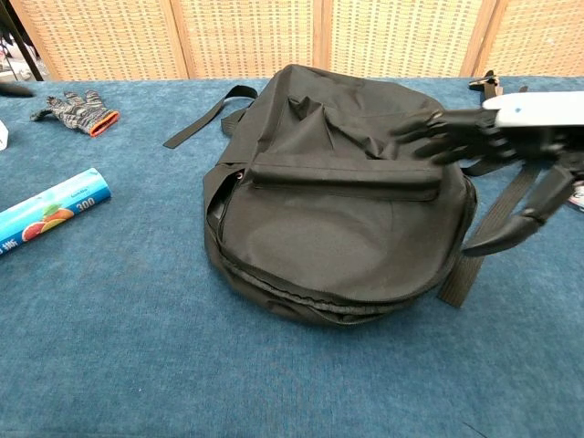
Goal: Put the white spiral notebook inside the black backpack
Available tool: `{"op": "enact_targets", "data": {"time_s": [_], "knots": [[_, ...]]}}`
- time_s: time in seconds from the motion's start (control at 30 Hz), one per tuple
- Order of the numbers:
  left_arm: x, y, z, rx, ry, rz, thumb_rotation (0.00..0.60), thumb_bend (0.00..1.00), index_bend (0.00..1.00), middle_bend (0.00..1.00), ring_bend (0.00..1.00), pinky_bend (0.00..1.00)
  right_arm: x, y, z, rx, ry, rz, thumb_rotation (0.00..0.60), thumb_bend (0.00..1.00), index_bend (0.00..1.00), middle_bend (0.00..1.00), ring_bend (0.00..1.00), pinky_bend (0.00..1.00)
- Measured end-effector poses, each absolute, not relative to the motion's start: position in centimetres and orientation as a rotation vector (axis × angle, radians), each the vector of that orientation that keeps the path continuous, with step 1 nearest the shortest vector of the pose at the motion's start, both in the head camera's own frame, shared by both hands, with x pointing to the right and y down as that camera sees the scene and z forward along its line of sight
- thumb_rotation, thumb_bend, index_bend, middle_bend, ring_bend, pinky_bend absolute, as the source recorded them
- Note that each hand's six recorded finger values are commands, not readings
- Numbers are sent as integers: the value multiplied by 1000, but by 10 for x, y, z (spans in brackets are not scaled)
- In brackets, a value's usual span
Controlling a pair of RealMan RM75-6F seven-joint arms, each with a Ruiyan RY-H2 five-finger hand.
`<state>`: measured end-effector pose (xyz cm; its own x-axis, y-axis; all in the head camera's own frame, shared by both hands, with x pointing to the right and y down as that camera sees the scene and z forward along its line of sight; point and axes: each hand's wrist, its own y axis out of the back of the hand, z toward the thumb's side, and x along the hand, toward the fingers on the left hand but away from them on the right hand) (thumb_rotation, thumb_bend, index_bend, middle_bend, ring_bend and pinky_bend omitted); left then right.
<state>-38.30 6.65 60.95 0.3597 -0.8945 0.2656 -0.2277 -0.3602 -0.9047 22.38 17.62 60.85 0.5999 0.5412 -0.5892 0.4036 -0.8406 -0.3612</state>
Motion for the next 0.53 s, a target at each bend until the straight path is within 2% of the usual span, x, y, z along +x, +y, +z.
{"op": "enact_targets", "data": {"time_s": [0.27, 0.53], "knots": [[-446, 109, 599, -1738, 1141, -1250, 600, 0, 0, 0, 0, 177, 319, 171, 611, -2105, -813, 1170, 600, 0, 0, 0, 0, 0], [-468, 148, 585, -1726, 1225, -1385, 600, 0, 0, 0, 0, 23, 396, 177, 605, -1748, -908, 1272, 600, 0, 0, 0, 0, 0]]}}
